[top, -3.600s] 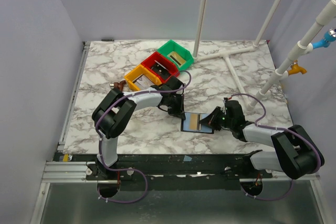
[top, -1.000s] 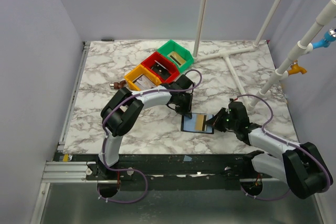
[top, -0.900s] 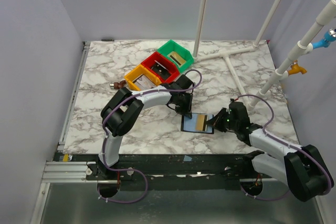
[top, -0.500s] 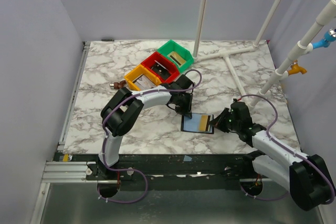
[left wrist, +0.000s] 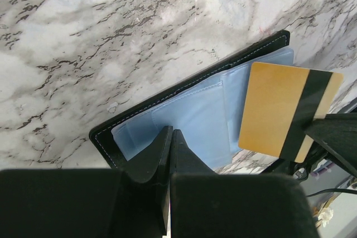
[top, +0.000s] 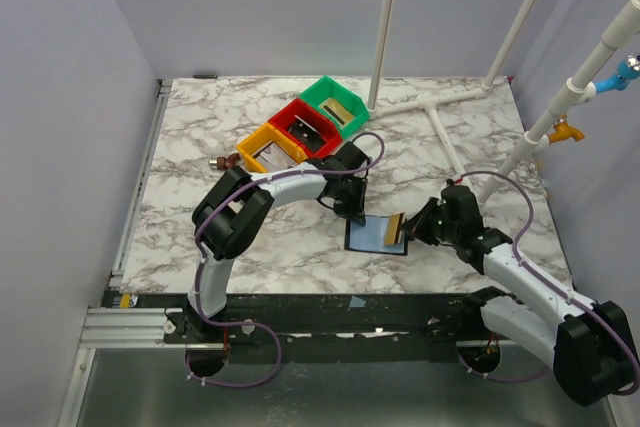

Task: Take the credit cards out of the card holder
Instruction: Remove the credit card from the card holder, then place the credit card in the storage box, then close the card holder at the center of the board.

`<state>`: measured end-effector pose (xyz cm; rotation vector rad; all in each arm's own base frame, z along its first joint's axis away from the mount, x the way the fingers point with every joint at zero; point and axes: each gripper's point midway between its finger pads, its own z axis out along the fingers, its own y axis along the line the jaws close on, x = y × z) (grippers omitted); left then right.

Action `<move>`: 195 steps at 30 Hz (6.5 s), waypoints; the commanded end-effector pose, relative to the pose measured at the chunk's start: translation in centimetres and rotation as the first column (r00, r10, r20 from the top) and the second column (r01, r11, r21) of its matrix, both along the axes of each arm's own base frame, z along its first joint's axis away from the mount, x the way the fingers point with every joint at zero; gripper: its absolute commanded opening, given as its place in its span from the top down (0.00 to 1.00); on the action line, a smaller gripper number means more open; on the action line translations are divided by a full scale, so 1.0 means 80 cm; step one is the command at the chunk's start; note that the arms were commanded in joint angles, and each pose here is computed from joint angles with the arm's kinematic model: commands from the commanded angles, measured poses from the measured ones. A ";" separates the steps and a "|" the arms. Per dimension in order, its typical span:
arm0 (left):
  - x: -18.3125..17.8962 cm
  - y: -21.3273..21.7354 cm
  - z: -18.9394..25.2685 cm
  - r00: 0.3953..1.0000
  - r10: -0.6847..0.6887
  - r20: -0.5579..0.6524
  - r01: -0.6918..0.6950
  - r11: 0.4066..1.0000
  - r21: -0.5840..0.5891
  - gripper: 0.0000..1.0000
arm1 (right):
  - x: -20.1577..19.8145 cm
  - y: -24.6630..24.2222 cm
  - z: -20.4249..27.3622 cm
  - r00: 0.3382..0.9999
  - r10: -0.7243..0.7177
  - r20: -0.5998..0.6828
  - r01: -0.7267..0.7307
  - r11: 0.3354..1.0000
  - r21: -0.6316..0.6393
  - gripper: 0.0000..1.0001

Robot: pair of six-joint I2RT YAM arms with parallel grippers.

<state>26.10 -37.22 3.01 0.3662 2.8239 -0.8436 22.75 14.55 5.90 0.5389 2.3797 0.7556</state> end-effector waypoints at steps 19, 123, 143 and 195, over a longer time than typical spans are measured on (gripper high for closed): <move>0.032 0.029 0.109 0.993 0.061 0.102 -0.049 0.991 -0.121 0.19 | 0.028 0.014 0.061 0.997 0.032 0.077 -0.034 0.999 0.028 0.99; 0.403 0.073 0.186 0.715 0.694 0.081 -0.527 0.611 -0.591 1.00 | 0.006 0.014 0.234 0.967 0.014 0.254 -0.051 0.989 0.140 0.00; 0.437 0.085 0.125 0.664 0.748 0.003 -0.635 0.566 -0.527 0.87 | -0.002 0.014 0.229 0.969 0.016 0.247 -0.054 0.987 0.151 0.00; 0.103 0.122 0.159 0.886 0.452 0.107 -0.355 0.808 -0.471 0.35 | 0.020 0.031 0.086 0.993 0.104 0.046 -0.106 0.994 0.040 0.00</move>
